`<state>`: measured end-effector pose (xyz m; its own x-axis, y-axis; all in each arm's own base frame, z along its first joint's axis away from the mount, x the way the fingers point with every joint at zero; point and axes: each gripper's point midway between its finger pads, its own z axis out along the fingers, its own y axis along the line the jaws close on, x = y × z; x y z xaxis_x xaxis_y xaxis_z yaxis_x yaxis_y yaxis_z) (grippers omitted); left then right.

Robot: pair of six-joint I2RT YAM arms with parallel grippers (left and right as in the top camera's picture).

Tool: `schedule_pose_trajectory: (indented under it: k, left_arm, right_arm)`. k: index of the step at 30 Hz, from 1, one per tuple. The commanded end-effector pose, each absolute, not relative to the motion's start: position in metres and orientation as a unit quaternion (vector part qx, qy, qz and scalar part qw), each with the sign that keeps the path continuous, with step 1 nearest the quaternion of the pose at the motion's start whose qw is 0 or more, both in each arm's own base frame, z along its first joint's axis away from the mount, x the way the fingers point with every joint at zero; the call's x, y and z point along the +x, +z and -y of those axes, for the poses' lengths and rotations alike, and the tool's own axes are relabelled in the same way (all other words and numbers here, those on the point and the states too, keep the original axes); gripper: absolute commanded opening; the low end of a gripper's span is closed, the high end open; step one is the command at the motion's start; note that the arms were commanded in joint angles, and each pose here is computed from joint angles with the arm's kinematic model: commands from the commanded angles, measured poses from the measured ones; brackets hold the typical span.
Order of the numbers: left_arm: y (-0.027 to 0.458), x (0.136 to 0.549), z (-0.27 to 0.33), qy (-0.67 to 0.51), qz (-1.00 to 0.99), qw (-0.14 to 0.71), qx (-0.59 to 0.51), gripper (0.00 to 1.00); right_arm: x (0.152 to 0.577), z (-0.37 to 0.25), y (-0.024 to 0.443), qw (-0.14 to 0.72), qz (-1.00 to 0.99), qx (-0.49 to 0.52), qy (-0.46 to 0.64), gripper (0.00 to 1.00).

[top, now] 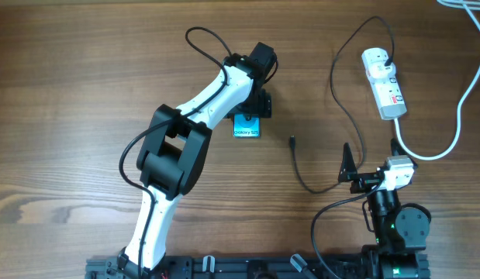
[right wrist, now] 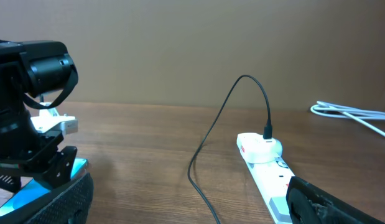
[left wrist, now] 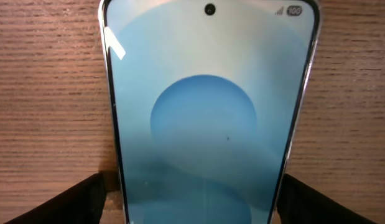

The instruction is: Plug charger to phone and switch on socket

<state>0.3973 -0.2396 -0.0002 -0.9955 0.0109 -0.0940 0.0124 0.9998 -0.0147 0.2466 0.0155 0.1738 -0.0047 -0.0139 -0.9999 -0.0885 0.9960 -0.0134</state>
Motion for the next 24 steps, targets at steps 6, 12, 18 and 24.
schedule_pose_trajectory:
  k: [6,12,18,24]
  left_arm:
    - [-0.020,0.386,0.235,-0.001,-1.000,0.016,-0.010,0.80]
    - [-0.020,0.386,0.235,-0.001,-1.000,0.016,-0.010,0.75]
    - [-0.019,0.386,0.235,-0.001,-1.000,0.017,-0.010,0.74]
    - [0.007,0.389,0.239,-0.017,-0.999,0.034,-0.010,0.74]
  right_arm:
    - [0.247,-0.015,0.174,0.706,-0.707,-0.039,0.021,0.99]
    - [0.247,-0.015,0.174,0.706,-0.707,-0.039,0.021,1.00]
    - [0.247,-0.015,0.174,0.706,-0.707,-0.039,0.021,1.00]
    - [0.247,-0.015,0.174,0.706,-0.707,-0.039,0.021,1.00]
